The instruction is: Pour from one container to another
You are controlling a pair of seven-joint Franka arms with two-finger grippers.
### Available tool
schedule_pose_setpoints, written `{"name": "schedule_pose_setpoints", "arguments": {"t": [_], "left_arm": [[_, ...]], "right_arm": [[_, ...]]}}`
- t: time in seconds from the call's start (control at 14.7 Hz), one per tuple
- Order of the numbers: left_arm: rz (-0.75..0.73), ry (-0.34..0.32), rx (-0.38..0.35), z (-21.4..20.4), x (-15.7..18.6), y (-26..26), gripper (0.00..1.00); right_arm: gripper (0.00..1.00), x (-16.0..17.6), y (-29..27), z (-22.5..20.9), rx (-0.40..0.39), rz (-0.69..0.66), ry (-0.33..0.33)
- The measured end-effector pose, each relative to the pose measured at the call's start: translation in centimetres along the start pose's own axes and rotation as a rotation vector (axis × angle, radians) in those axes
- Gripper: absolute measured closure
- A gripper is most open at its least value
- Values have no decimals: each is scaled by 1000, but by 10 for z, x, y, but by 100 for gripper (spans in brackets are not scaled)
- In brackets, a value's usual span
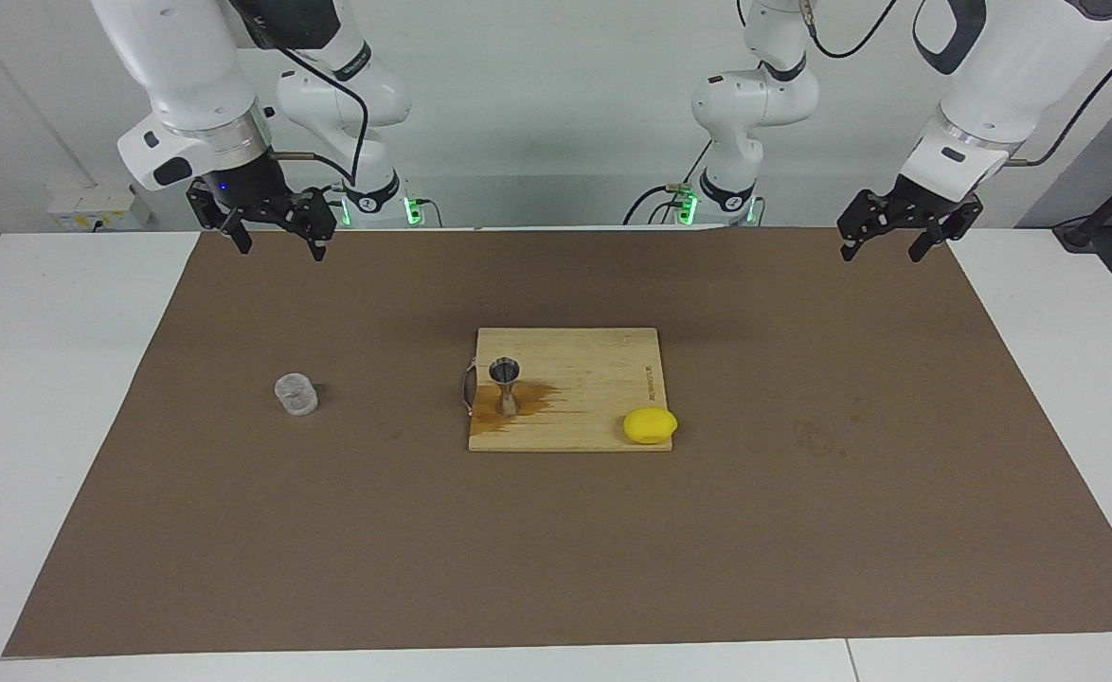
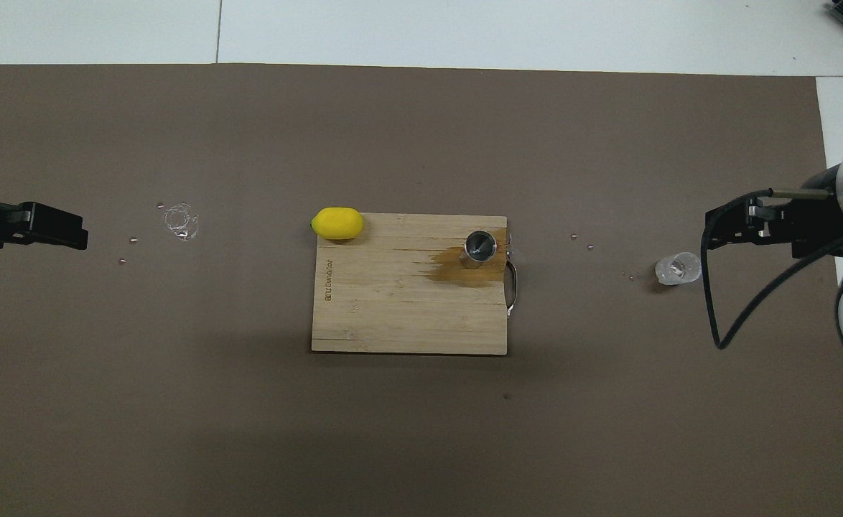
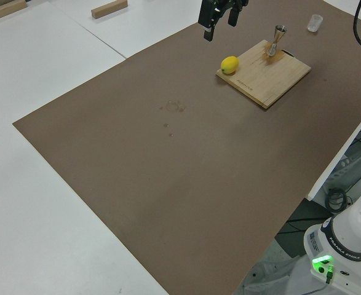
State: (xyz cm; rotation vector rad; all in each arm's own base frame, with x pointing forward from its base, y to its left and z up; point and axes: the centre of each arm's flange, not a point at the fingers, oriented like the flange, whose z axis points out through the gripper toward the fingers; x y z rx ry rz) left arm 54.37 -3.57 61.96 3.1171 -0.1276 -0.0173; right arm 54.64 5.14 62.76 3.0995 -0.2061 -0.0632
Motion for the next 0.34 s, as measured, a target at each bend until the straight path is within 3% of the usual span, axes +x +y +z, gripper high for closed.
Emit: {"name": "schedule_pose_setpoints", "arguments": {"t": [0.34], "left_arm": [[0, -4, 0, 2, 0, 0, 0]], "right_arm": [[0, 0, 0, 0, 0, -1, 0]]}}
